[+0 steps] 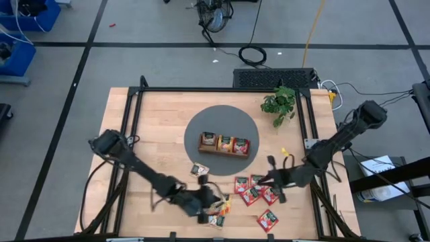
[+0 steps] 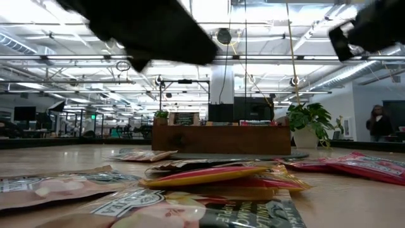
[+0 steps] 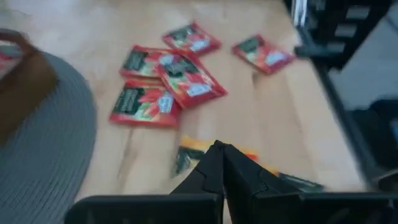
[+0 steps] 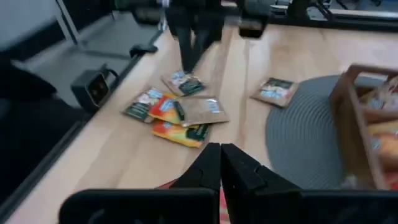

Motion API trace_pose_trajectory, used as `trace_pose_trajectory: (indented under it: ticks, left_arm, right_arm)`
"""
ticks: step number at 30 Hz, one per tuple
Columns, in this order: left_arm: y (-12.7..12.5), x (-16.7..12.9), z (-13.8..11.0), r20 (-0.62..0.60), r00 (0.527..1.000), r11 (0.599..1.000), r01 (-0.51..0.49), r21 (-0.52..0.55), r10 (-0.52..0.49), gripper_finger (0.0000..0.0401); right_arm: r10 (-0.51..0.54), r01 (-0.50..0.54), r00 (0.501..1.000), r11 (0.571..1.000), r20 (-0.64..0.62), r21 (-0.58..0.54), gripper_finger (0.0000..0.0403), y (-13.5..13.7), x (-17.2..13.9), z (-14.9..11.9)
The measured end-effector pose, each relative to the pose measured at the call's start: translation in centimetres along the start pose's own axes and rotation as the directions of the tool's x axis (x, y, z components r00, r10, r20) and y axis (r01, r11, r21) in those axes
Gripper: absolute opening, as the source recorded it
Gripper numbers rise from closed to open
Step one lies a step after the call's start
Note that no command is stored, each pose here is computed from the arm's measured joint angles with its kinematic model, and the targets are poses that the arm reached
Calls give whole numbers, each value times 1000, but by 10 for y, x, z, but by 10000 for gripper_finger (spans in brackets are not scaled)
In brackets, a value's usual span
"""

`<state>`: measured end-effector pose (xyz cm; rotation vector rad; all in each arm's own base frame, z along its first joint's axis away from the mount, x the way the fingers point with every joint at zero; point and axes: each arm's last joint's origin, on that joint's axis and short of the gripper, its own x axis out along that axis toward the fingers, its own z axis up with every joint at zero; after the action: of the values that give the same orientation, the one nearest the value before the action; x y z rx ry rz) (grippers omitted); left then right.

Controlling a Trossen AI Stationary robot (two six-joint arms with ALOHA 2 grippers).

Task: Pick & Place Tea
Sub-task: Put the red tea bag into the right section of the wooden organizer

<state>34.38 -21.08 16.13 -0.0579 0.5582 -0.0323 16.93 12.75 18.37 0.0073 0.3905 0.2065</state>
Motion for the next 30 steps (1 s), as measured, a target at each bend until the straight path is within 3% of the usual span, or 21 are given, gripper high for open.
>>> trace_pose_trajectory:
  ticks: [4,9,14,16,20,30]
  left_arm:
    - [6,32,16,-29,994,988,108,114,-105,15]
    - [9,70,38,-35,969,941,246,231,-245,4]
    - [16,90,78,2,957,950,287,119,-289,16]
    - [18,97,75,-39,958,953,286,96,-284,17]
    - [14,108,46,-144,951,954,288,90,-273,5]
    - [-1,103,45,-116,952,951,294,93,-282,23]
  right_arm:
    - [44,-51,997,993,71,102,0,-3,-7,-25]
    - [58,-71,992,990,108,119,0,-7,-8,-43]
    - [48,-53,997,994,55,98,0,-9,-5,-55]
    - [42,-46,998,994,44,97,0,-10,-4,-57]
    - [49,-50,999,989,11,137,0,-9,0,-62]
    - [54,-55,998,987,9,151,8,-13,18,-71]
